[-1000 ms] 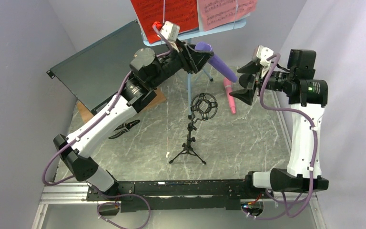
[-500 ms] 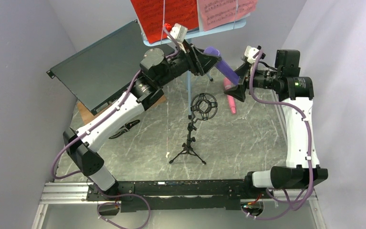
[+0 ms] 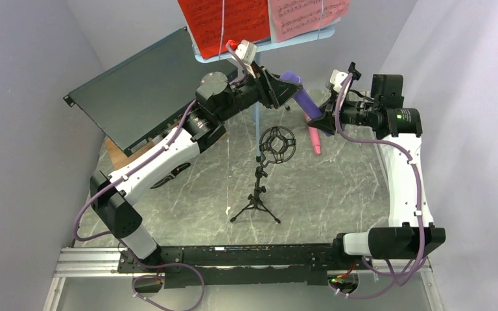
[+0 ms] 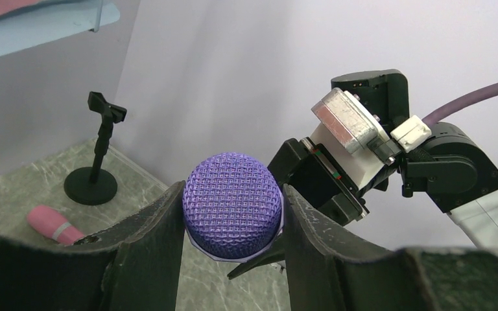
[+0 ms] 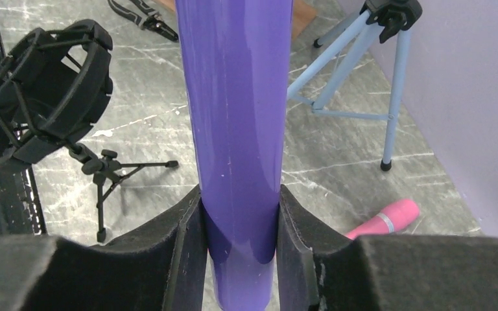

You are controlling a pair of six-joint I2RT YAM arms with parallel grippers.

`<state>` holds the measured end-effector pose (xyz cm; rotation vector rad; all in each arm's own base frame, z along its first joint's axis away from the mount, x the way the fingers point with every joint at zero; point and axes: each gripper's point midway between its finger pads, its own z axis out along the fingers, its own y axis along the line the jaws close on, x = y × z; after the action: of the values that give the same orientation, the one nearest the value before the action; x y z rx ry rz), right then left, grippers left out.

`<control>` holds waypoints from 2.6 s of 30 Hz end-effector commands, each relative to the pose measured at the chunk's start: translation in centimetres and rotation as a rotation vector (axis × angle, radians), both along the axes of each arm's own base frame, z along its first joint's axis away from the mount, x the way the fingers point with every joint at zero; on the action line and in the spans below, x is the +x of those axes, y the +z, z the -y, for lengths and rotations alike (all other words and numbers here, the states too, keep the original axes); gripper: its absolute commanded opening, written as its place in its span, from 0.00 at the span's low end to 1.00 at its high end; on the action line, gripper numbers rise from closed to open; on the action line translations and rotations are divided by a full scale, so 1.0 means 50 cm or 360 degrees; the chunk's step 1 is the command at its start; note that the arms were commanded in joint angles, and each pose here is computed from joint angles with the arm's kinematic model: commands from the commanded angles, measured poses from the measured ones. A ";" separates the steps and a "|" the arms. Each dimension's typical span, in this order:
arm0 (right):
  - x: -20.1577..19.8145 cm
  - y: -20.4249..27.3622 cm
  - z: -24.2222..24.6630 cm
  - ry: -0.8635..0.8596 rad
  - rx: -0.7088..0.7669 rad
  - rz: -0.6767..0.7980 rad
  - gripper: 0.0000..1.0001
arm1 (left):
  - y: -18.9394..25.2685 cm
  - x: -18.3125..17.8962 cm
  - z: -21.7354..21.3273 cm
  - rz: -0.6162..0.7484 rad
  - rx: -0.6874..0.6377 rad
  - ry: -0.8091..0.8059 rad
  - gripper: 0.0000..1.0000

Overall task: Pack up the instrument practice props
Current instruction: Place the microphone at the center of the board.

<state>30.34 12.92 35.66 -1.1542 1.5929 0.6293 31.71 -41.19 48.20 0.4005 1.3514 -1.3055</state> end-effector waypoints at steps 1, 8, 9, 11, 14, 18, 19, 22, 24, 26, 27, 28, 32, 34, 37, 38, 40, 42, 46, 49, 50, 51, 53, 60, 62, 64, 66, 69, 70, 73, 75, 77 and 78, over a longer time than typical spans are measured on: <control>-0.024 0.018 -0.007 0.0099 0.0056 0.0087 0.00 | 0.021 -0.002 -0.024 0.0030 -0.0061 0.0052 0.38; -0.025 -0.043 0.049 -0.0043 0.0215 -0.0066 0.00 | 0.005 0.004 -0.078 0.0091 0.0025 0.0247 0.89; -0.026 -0.055 0.058 -0.0078 0.0235 -0.0090 0.00 | 0.003 0.001 -0.087 0.0106 0.0036 0.0269 0.95; -0.026 -0.081 0.073 -0.0146 0.0257 -0.0126 0.00 | -0.007 0.000 -0.101 0.0122 0.0070 0.0308 0.99; -0.012 -0.123 0.100 -0.0299 0.0279 -0.0197 0.00 | -0.021 -0.012 -0.118 0.0157 0.0129 0.0323 1.00; 0.028 -0.193 0.146 -0.0558 0.0310 -0.0322 0.00 | -0.032 -0.038 -0.143 0.0274 0.0237 0.0330 1.00; 0.038 -0.209 0.156 -0.0618 0.0314 -0.0355 0.00 | -0.040 -0.042 -0.154 0.0289 0.0276 0.0350 0.99; 0.077 -0.258 0.192 -0.0836 0.0297 -0.0436 0.00 | -0.055 -0.060 -0.194 0.0325 0.0370 0.0418 0.99; 0.102 -0.283 0.219 -0.0984 0.0279 -0.0476 0.00 | -0.074 -0.073 -0.217 0.0331 0.0410 0.0445 0.99; 0.126 -0.308 0.246 -0.1137 0.0263 -0.0527 0.00 | -0.092 -0.091 -0.235 0.0339 0.0437 0.0445 0.99; 0.139 -0.319 0.258 -0.1214 0.0251 -0.0546 0.00 | -0.097 -0.103 -0.243 0.0348 0.0441 0.0431 0.99; 0.152 -0.332 0.271 -0.1288 0.0233 -0.0565 0.00 | -0.108 -0.115 -0.250 0.0354 0.0455 0.0416 1.00; 0.200 -0.369 0.302 -0.1502 0.0169 -0.0614 0.00 | -0.148 -0.158 -0.273 0.0371 0.0523 0.0338 1.00; 0.221 -0.389 0.303 -0.1543 0.0126 -0.0644 0.00 | -0.172 -0.175 -0.281 0.0355 0.0547 0.0307 0.99; 0.255 -0.422 0.301 -0.1575 0.0065 -0.0692 0.00 | -0.191 -0.196 -0.291 0.0343 0.0559 0.0267 0.99; 0.267 -0.434 0.301 -0.1578 0.0059 -0.0715 0.00 | -0.194 -0.202 -0.294 0.0342 0.0554 0.0258 1.00; 0.291 -0.466 0.310 -0.1600 0.0026 -0.0787 0.00 | -0.216 -0.210 -0.300 0.0306 0.0582 0.0246 0.99; 0.315 -0.487 0.316 -0.1603 -0.0002 -0.0842 0.01 | -0.230 -0.219 -0.304 0.0288 0.0596 0.0228 0.99; 0.356 -0.520 0.327 -0.1609 -0.0052 -0.0889 0.05 | -0.253 -0.230 -0.314 0.0254 0.0607 0.0222 0.99; 0.374 -0.547 0.330 -0.1599 -0.0085 -0.0940 0.07 | -0.266 -0.234 -0.323 0.0222 0.0605 0.0235 1.00; 0.380 -0.555 0.331 -0.1597 -0.0093 -0.0953 0.07 | -0.274 -0.236 -0.324 0.0208 0.0607 0.0231 0.99; 0.385 -0.562 0.333 -0.1599 -0.0101 -0.0962 0.08 | -0.278 -0.238 -0.325 0.0199 0.0602 0.0228 1.00; 0.396 -0.574 0.336 -0.1605 -0.0109 -0.0976 0.13 | -0.289 -0.243 -0.323 0.0182 0.0599 0.0207 0.99; 0.427 -0.610 0.341 -0.1610 -0.0136 -0.1060 0.20 | -0.312 -0.269 -0.305 0.0172 0.0573 0.0065 0.99; 0.431 -0.615 0.342 -0.1615 -0.0142 -0.1064 0.23 | -0.320 -0.272 -0.305 0.0153 0.0570 0.0054 0.99; 0.431 -0.621 0.344 -0.1615 -0.0148 -0.1070 0.27 | -0.329 -0.273 -0.305 0.0131 0.0571 0.0052 0.99; 0.430 -0.626 0.344 -0.1615 -0.0152 -0.1077 0.29 | -0.322 -0.274 -0.305 0.0154 0.0535 0.0057 0.99; 0.429 -0.630 0.344 -0.1618 -0.0154 -0.1082 0.34 | -0.324 -0.275 -0.305 0.0157 0.0524 0.0056 0.99; 0.428 -0.632 0.344 -0.1618 -0.0157 -0.1084 0.35 | -0.325 -0.276 -0.305 0.0159 0.0523 0.0052 0.99; 0.425 -0.634 0.344 -0.1616 -0.0160 -0.1089 0.39 | -0.326 -0.280 -0.303 0.0168 0.0522 0.0032 1.00; 0.423 -0.634 0.343 -0.1616 -0.0160 -0.1090 0.40 | -0.325 -0.282 -0.302 0.0174 0.0515 0.0023 0.99; 0.421 -0.635 0.342 -0.1615 -0.0159 -0.1094 0.41 | -0.326 -0.282 -0.301 0.0174 0.0511 0.0020 0.99; 0.420 -0.636 0.342 -0.1615 -0.0159 -0.1096 0.42 | -0.327 -0.283 -0.300 0.0172 0.0509 0.0016 1.00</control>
<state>50.33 -3.84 2.29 -0.0352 2.5495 0.2742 18.34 -25.93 30.47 0.6621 1.5353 -0.9923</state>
